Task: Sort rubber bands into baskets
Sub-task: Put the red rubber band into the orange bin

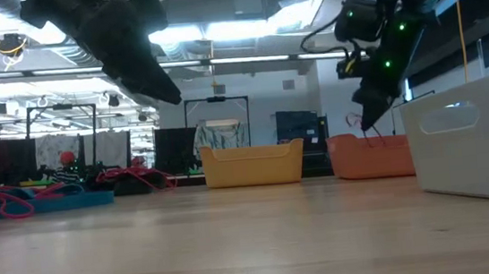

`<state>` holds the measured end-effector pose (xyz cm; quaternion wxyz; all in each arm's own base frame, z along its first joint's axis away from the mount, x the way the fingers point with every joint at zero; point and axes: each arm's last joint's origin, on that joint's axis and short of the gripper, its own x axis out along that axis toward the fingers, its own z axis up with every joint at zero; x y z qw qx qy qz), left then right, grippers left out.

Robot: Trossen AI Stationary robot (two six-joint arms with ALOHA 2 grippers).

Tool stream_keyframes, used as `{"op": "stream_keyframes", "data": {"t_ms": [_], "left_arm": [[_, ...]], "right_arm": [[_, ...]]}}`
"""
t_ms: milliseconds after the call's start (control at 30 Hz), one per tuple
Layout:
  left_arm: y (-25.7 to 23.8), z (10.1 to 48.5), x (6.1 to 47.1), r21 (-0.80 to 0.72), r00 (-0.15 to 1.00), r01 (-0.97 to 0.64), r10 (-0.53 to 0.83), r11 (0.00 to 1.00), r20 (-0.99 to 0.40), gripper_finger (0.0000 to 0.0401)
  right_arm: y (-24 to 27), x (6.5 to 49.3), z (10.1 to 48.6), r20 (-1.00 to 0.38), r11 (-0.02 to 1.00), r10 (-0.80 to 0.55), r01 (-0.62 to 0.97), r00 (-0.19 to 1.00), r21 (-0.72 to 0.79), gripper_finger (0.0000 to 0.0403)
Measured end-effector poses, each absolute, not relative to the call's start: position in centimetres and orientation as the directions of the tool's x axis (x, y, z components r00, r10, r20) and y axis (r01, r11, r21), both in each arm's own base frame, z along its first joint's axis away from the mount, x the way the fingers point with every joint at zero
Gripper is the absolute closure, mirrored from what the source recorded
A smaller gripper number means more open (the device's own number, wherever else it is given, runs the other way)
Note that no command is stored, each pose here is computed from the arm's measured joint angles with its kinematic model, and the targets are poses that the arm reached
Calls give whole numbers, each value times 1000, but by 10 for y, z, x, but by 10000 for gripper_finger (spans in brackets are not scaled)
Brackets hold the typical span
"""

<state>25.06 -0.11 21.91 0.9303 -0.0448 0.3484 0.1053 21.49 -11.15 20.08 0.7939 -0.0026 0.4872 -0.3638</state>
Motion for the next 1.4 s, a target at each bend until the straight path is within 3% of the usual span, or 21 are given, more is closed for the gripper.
{"op": "stream_keyframes", "data": {"t_ms": [300, 500, 700, 900, 1200, 1400], "left_arm": [[-1, 220, 251, -17, 741, -233, 166, 972, -650, 250], [0, 219, 250, -49, 732, -264, 167, 963, -661, 229], [-1, 212, 244, -49, 663, -294, 167, 955, -730, 201], [-6, 200, 227, -50, 495, -382, 158, 923, -855, 205], [-26, 186, 214, -8, 329, -399, 135, 917, -935, 226], [-28, 178, 211, -18, 241, -431, 96, 902, -966, 235]], "right_arm": [[-111, 215, 203, -769, 736, -582, 575, 267, -357, 222], [-105, 207, 224, -738, 763, -561, 582, 376, -283, 167], [-89, 213, 241, -685, 887, -385, 453, 619, -90, 158], [-59, 233, 251, -575, 957, -269, 283, 773, -66, 161], [-26, 245, 260, -482, 987, -162, 147, 861, -68, 161], [-22, 245, 260, -473, 984, -179, 157, 863, -85, 161]]}}
